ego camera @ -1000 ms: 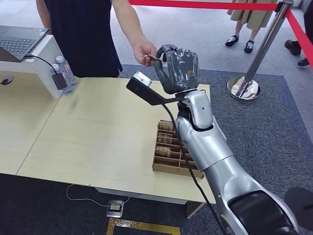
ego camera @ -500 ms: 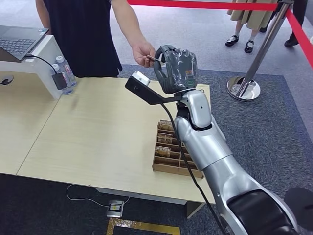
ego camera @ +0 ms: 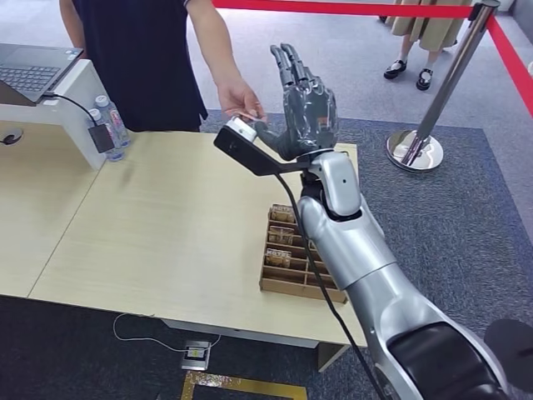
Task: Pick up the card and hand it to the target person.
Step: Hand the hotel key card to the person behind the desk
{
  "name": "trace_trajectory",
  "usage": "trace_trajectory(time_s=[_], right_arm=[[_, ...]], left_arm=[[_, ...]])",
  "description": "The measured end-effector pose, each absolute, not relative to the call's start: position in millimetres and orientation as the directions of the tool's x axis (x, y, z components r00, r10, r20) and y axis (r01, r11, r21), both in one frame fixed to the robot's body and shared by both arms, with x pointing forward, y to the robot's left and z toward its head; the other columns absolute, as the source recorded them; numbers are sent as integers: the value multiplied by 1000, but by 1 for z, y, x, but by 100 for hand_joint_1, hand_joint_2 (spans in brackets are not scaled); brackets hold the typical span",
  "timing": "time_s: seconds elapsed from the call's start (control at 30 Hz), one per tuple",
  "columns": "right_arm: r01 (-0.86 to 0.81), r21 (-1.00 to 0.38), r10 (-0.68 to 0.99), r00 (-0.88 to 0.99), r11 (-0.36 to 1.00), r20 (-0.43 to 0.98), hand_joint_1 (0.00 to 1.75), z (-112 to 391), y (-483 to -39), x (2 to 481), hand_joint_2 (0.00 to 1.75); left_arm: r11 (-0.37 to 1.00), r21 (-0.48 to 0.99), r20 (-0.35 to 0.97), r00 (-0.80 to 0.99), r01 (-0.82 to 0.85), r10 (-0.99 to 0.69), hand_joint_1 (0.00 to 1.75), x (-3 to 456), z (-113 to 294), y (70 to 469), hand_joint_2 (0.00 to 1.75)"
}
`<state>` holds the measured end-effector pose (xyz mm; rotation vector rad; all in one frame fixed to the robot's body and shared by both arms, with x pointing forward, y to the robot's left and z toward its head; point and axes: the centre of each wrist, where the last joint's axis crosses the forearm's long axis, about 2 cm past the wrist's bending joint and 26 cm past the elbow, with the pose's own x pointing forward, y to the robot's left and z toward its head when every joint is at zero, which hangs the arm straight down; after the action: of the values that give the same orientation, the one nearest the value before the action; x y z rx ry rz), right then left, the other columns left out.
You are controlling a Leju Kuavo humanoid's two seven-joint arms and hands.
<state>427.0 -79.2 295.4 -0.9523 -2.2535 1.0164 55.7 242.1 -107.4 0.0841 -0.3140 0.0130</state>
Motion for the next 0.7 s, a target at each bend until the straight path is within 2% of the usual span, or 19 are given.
trace_trajectory(time_s=[0.7], right_arm=[[412,-761,762,-626,501,163,0,308,-88,417,175]], left_arm=[[995,82,306,952,-51,24,0,55,-107,242,175]])
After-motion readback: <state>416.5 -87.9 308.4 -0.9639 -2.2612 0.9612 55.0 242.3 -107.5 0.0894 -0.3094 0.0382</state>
